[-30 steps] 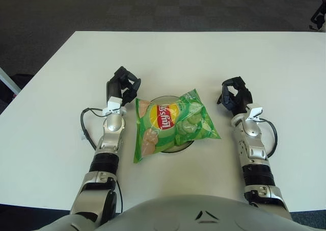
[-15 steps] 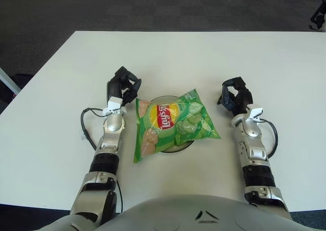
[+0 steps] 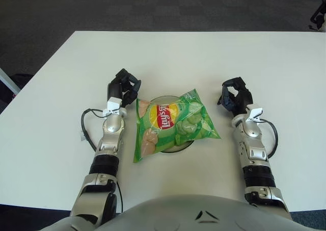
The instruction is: Put the snack into the plate.
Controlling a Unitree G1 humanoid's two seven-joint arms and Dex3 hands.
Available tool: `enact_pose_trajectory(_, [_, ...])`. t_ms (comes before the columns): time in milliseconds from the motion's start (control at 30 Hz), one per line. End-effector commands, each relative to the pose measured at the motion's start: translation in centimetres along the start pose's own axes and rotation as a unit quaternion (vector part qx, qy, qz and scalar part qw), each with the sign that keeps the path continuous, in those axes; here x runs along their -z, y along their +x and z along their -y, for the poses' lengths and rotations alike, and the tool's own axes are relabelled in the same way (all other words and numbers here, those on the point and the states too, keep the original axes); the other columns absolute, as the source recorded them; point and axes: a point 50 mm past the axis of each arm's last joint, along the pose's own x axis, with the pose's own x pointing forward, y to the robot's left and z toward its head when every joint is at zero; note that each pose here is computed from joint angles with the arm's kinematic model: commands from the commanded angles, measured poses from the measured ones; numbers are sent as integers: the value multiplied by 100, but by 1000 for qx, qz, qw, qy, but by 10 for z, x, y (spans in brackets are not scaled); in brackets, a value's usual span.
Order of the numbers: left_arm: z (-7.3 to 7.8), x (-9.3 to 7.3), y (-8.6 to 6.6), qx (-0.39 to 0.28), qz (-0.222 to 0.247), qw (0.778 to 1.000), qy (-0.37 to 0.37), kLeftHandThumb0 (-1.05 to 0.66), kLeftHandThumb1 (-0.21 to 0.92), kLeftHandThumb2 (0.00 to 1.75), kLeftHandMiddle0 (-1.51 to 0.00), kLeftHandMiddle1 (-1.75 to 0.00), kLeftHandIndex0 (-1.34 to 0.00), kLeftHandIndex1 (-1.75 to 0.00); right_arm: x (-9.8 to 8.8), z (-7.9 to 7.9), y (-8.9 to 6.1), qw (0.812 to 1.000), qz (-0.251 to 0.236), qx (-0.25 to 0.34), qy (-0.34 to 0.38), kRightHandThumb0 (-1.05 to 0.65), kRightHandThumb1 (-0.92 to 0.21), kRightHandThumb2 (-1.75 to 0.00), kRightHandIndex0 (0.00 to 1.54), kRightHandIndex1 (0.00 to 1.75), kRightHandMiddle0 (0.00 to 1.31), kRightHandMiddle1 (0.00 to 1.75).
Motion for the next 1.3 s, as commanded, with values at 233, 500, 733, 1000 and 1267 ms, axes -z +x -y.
enact_pose_trajectory(233, [-2, 4, -3, 18, -68, 990, -119, -22, 92, 31, -97, -175, -69, -175, 10, 4, -5, 1000, -24, 6, -12, -38, -69, -83, 90, 175, 35, 175])
enact_pose_trajectory(500, [-4, 4, -2, 26, -77, 987, -135, -21, 92, 30, -94, -175, -63, -175, 9, 4, -5, 1000, -24, 5, -13, -38, -68, -84, 90, 175, 35, 175])
enact_pose_trajectory(733, [-5, 4, -2, 30, -75, 988, -135, -21, 92, 29, -93, -175, -62, -175, 9, 4, -5, 1000, -23, 5, -15, -38, -68, -84, 91, 175, 35, 175])
enact_pose_trajectory(1000, [-6, 4, -2, 35, -72, 988, -131, -21, 92, 29, -92, -175, -62, -175, 9, 5, -5, 1000, -23, 4, -17, -38, -67, -85, 91, 175, 36, 175])
enact_pose_trajectory(1267, [-5, 4, -2, 37, -67, 990, -120, -21, 92, 28, -91, -175, -62, -175, 10, 5, -5, 1000, -23, 3, -18, -38, -67, -86, 92, 175, 36, 175])
